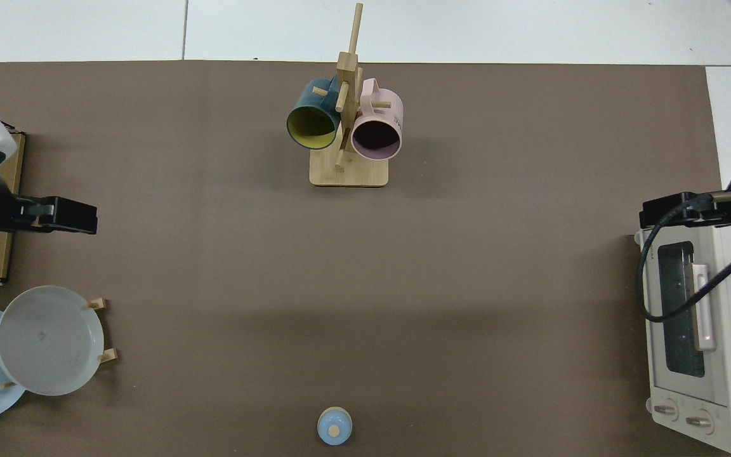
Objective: Put markers into pen holder
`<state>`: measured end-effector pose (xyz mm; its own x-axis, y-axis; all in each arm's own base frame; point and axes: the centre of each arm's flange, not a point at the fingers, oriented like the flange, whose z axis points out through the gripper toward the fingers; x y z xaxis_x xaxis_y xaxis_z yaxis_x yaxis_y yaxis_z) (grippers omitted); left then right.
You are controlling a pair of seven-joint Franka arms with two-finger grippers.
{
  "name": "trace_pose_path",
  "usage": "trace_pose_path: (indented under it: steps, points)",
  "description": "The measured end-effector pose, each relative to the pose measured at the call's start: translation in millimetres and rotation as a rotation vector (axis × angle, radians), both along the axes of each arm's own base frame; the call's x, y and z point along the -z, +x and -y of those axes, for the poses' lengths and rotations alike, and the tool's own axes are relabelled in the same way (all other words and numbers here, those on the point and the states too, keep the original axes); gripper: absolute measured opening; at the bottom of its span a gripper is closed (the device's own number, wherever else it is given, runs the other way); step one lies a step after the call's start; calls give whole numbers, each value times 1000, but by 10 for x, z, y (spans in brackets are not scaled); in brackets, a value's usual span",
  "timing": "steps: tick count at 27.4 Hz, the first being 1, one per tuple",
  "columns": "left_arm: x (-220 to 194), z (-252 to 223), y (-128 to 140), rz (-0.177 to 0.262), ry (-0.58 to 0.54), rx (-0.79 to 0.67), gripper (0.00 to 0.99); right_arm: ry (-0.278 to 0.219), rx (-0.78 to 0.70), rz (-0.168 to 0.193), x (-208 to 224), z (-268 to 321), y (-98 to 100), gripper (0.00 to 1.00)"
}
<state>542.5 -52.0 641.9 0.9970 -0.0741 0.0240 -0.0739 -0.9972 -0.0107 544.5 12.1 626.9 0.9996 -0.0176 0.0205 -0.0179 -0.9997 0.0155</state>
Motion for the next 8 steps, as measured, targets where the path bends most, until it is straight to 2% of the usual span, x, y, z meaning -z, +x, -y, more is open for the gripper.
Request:
trace_pose_path:
  steps: [8]
  points:
    - [-4, 34, -3, 3, -1, 7, 991, 0, 0, 0, 0, 0, 0, 1000]
